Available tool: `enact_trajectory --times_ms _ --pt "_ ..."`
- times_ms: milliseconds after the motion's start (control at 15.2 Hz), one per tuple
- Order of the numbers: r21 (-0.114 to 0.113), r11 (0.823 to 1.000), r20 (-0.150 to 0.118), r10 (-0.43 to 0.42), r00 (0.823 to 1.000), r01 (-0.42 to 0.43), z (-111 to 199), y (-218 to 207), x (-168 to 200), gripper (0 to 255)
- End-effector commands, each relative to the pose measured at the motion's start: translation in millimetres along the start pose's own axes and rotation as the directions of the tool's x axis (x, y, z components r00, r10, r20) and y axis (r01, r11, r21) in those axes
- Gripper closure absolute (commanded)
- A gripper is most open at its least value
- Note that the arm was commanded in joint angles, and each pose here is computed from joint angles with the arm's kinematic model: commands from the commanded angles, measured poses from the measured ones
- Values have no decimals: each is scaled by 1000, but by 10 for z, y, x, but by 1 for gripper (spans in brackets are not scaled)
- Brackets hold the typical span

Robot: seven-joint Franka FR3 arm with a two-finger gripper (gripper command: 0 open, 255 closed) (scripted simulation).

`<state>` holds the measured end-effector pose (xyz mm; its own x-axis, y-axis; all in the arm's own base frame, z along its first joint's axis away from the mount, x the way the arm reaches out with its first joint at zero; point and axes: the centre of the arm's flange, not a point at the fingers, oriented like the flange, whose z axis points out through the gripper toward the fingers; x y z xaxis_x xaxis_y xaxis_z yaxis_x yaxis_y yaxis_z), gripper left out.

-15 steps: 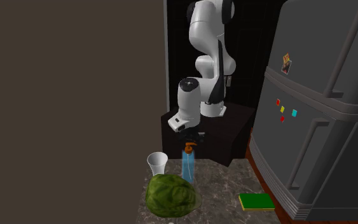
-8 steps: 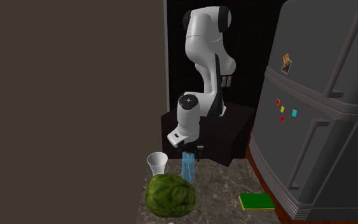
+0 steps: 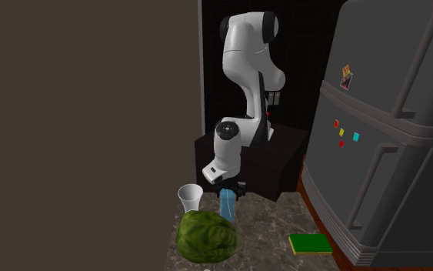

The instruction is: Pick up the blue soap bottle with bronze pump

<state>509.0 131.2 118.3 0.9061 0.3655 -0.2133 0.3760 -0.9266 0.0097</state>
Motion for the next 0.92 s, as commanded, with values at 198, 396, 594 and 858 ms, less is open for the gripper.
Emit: enact_trajectory --times_ms 198,396,594,858 --pt "0 1000 2 0 1000 0 12 4 -3 255" --pt "0 1000 2 1 1000 -1 13 -1 -8 255" --pt "0 1000 2 0 1000 0 -141 0 -43 255" --pt "0 1000 2 1 1000 -1 -348 2 -87 255"
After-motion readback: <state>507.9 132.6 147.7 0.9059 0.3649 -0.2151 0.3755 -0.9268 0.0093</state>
